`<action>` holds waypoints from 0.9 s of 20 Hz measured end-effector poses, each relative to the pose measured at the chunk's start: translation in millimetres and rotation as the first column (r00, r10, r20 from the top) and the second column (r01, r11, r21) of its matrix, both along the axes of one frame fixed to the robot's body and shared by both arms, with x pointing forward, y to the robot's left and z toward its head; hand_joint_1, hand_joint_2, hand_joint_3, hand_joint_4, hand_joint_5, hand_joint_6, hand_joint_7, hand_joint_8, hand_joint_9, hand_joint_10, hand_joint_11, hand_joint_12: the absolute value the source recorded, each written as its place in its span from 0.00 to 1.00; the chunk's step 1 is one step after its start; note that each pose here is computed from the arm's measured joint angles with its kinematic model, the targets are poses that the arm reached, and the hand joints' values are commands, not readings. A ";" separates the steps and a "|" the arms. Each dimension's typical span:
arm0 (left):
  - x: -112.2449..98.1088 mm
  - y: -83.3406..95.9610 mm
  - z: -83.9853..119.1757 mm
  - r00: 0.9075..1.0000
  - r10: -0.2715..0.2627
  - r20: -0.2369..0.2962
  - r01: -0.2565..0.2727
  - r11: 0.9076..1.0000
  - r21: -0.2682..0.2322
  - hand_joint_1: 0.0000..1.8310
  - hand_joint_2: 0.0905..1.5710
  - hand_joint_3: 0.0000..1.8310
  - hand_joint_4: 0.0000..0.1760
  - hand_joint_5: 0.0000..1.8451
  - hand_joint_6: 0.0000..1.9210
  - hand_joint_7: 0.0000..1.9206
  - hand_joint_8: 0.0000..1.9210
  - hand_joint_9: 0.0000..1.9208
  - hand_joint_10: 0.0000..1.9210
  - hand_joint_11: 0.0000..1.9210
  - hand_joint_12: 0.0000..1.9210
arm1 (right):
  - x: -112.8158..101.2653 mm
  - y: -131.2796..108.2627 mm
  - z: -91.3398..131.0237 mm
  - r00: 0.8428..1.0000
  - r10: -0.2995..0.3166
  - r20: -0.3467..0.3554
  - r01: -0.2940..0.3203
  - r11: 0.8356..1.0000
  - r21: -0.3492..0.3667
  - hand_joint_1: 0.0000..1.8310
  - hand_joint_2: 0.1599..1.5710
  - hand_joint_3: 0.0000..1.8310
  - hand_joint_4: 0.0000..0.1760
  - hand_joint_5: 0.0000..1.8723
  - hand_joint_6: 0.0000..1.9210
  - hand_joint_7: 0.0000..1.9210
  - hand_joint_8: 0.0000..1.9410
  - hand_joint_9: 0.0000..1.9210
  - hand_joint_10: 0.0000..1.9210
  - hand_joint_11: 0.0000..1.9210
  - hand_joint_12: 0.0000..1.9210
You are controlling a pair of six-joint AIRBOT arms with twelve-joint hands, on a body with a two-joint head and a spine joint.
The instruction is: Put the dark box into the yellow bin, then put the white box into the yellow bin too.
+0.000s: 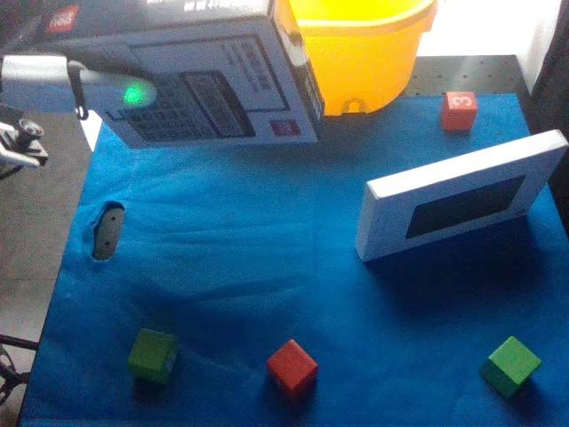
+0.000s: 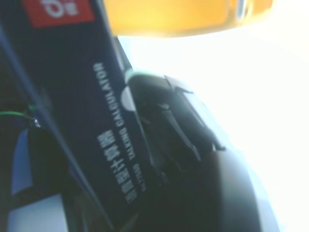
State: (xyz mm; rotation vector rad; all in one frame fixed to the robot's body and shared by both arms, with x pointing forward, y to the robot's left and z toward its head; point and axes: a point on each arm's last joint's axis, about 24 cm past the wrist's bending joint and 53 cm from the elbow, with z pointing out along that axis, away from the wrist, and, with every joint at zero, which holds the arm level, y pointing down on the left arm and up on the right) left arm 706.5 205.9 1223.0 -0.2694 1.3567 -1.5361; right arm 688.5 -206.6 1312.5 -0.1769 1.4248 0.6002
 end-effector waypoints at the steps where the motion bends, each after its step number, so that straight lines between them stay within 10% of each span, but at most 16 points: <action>1: 0.7 1.3 4.7 1.000 0.004 0.009 -0.004 1.000 -0.007 0.68 0.67 0.00 0.00 0.61 0.32 0.53 0.56 0.52 0.40 0.42 0.69 | 0.0 1.5 -0.3 1.000 0.003 0.000 -0.003 1.000 0.000 0.05 0.71 0.00 0.00 0.25 0.00 0.23 0.00 0.20 0.00 0.00 0.48; 6: 11.3 24.8 45.8 0.992 0.084 0.091 -0.078 0.994 -0.071 0.69 0.65 0.00 0.00 0.68 0.23 0.52 0.54 0.58 0.37 0.53 0.51 | 2.2 11.8 -2.4 1.000 0.020 -0.004 -0.020 1.000 0.004 0.09 0.69 0.00 0.00 0.25 0.00 0.22 0.00 0.19 0.00 0.00 0.49; 10: 18.0 28.4 69.6 0.985 0.108 0.135 -0.096 0.991 -0.092 0.75 0.69 0.00 0.00 0.57 0.41 0.44 0.54 0.51 0.63 0.52 0.52 | 4.6 20.5 -4.4 0.999 0.035 -0.006 -0.035 0.999 0.006 0.09 0.68 0.00 0.00 0.24 0.00 0.20 0.00 0.17 0.00 0.00 0.44; 15: 29.4 39.5 83.8 0.975 0.154 0.158 -0.141 0.986 -0.092 0.76 0.65 0.00 0.00 0.59 0.34 0.56 0.40 0.56 0.53 0.53 0.53 | 9.4 27.9 -6.6 0.999 0.044 -0.009 -0.044 0.999 0.010 0.08 0.70 0.00 0.00 0.24 0.00 0.22 0.00 0.18 0.00 0.00 0.47; 18: 43.5 38.0 80.2 0.975 0.174 0.139 -0.166 0.984 -0.064 0.71 0.65 0.00 0.00 0.64 0.23 0.56 0.54 0.57 0.44 0.51 0.60 | 9.3 35.3 -7.8 0.998 0.058 -0.010 -0.057 0.998 0.010 0.06 0.71 0.00 0.00 0.26 0.00 0.24 0.00 0.22 0.01 0.00 0.55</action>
